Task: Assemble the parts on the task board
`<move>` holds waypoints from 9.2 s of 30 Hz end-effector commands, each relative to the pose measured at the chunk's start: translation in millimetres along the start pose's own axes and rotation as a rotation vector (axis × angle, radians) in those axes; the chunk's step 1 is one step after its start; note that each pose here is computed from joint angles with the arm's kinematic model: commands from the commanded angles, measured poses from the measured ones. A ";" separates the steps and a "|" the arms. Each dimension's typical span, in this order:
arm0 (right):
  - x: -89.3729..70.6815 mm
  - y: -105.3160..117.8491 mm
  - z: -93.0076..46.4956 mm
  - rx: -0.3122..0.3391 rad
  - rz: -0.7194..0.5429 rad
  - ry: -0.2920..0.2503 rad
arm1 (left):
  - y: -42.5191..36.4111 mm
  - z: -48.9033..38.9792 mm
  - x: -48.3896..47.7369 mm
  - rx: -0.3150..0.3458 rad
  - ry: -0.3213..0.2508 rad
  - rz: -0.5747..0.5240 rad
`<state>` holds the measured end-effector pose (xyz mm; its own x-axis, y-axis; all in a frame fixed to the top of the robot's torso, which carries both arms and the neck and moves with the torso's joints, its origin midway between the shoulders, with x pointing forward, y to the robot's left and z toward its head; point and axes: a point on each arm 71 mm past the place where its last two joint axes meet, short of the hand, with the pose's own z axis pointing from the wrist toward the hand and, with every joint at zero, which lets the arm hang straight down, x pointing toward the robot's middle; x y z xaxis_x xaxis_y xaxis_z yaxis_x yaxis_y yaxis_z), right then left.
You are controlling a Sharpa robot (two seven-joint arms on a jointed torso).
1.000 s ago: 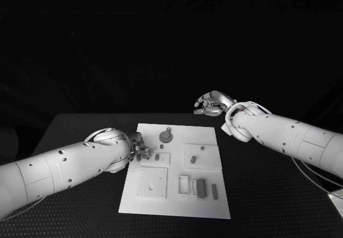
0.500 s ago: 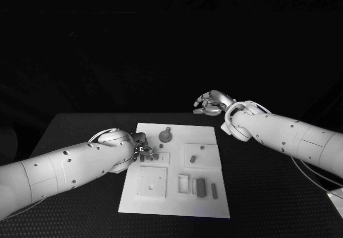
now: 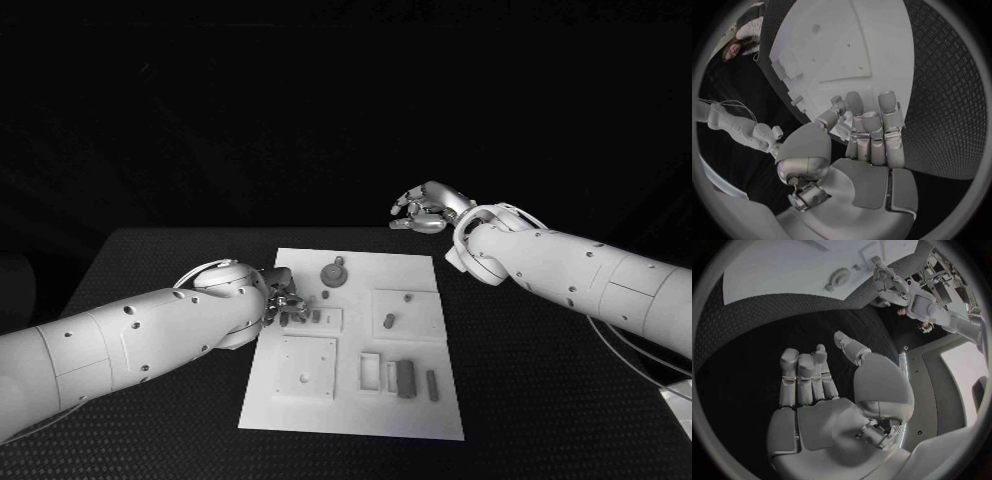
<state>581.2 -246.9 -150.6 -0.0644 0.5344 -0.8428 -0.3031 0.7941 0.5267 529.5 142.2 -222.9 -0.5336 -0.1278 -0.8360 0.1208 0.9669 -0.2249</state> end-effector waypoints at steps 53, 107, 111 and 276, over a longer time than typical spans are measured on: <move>-0.3 -0.6 -1.1 -0.010 -0.002 0.010 | 15.1 -6.8 8.8 -0.030 -0.063 0.017; -1.0 -1.3 -1.9 -0.010 -0.002 0.010 | 13.5 -12.2 12.5 0.011 -0.163 -0.067; -1.2 -1.6 -2.0 -0.010 -0.002 0.010 | 13.8 -11.3 12.7 0.010 -0.165 -0.055; 1.5 -3.2 -2.5 -0.007 0.000 0.019 | 21.3 -4.0 24.1 0.037 -0.185 -0.218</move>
<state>580.0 -251.0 -153.4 -0.0720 0.5315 -0.8440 -0.2988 0.7958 0.5267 518.4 161.4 -239.8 -0.3632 -0.2924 -0.8846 0.0835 0.9354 -0.3435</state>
